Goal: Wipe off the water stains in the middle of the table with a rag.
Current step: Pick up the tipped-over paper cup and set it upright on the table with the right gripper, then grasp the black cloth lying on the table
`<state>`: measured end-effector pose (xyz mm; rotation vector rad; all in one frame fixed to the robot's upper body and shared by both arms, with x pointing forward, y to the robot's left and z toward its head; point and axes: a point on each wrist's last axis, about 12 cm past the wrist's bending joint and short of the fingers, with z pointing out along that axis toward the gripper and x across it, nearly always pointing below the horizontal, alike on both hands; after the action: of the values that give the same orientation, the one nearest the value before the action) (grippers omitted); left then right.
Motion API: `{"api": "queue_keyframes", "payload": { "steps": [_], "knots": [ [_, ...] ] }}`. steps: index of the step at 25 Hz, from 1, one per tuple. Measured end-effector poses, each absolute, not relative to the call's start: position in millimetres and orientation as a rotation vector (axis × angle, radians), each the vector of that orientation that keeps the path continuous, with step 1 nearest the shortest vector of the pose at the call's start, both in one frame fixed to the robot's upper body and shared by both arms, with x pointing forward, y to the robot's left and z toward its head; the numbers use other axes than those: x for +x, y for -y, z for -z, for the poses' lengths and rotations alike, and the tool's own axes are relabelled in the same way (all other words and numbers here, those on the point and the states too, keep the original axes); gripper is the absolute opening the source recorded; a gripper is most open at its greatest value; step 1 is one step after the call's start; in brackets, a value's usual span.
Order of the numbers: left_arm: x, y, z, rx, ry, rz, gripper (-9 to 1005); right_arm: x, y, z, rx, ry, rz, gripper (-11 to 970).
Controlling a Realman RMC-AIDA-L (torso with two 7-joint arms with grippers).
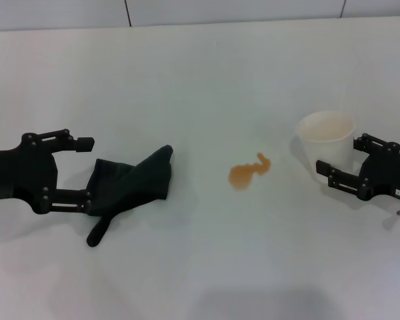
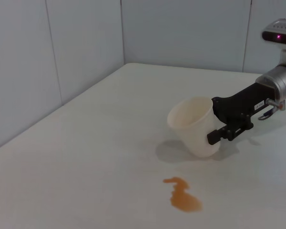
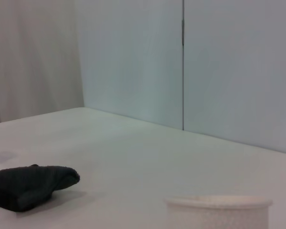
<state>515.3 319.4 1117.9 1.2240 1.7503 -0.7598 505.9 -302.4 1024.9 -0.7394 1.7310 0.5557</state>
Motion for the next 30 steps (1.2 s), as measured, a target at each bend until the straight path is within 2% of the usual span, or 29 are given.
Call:
{"api": "queue_keyframes", "payload": {
  "steps": [10,15,30],
  "knots": [
    [515.8,-320.3,-1123.3,1.229,-1.749,0.74,848,504.6,303.0,-1022.4,-0.725,-1.749,-0.562,767],
    [515.2,-320.0,-1123.5,1.231,-1.748,0.744,847,503.4,303.3,-1020.7,-0.724,-1.768,-0.572,857],
    [513.9,-320.8,-1122.7,1.229,-1.751,0.746,844,491.8,312.9,-1014.6,-0.687,-1.815,-0.57,856]
  ]
}}
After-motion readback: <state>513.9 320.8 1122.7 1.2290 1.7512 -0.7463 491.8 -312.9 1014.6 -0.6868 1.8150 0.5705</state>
